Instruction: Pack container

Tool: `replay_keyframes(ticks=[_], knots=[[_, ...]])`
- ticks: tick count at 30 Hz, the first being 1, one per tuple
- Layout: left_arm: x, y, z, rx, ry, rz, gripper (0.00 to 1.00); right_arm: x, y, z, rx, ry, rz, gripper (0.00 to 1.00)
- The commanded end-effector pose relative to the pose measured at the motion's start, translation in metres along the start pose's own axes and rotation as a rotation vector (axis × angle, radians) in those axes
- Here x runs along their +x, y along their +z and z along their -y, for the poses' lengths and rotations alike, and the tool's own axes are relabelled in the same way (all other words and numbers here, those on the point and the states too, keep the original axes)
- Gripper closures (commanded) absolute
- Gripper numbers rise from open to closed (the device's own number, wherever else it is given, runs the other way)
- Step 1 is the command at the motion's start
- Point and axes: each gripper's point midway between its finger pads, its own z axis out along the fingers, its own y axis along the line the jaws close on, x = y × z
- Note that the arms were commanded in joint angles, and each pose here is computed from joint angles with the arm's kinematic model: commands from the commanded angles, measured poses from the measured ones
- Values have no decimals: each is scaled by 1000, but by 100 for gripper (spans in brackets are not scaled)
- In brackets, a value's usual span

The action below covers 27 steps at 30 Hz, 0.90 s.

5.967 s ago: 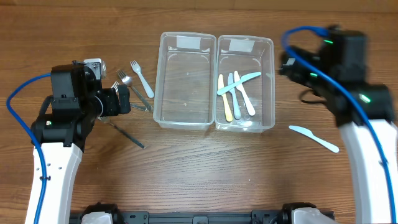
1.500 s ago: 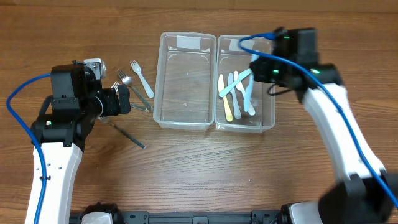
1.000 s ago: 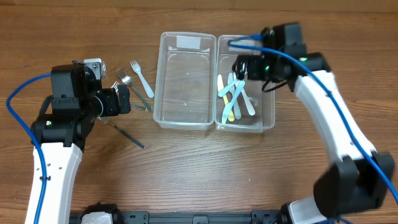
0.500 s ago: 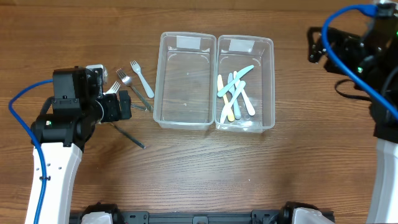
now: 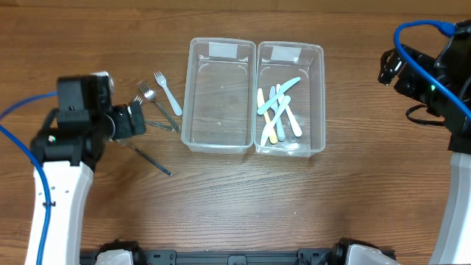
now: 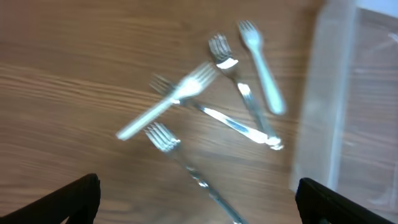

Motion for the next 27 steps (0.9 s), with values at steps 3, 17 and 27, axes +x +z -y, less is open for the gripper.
replay_keyframes(ticks=[3, 17, 27], knots=[[-48, -10, -39, -156, 102, -2, 0, -3, -3, 3, 16, 3, 16, 0], [-31, 111, -45, 23, 485, -355, 21, -3, -3, 3, 16, 3, 16, 0], [8, 176, -35, 70, 696, -525, 34, -3, -3, 3, 16, 3, 16, 0]])
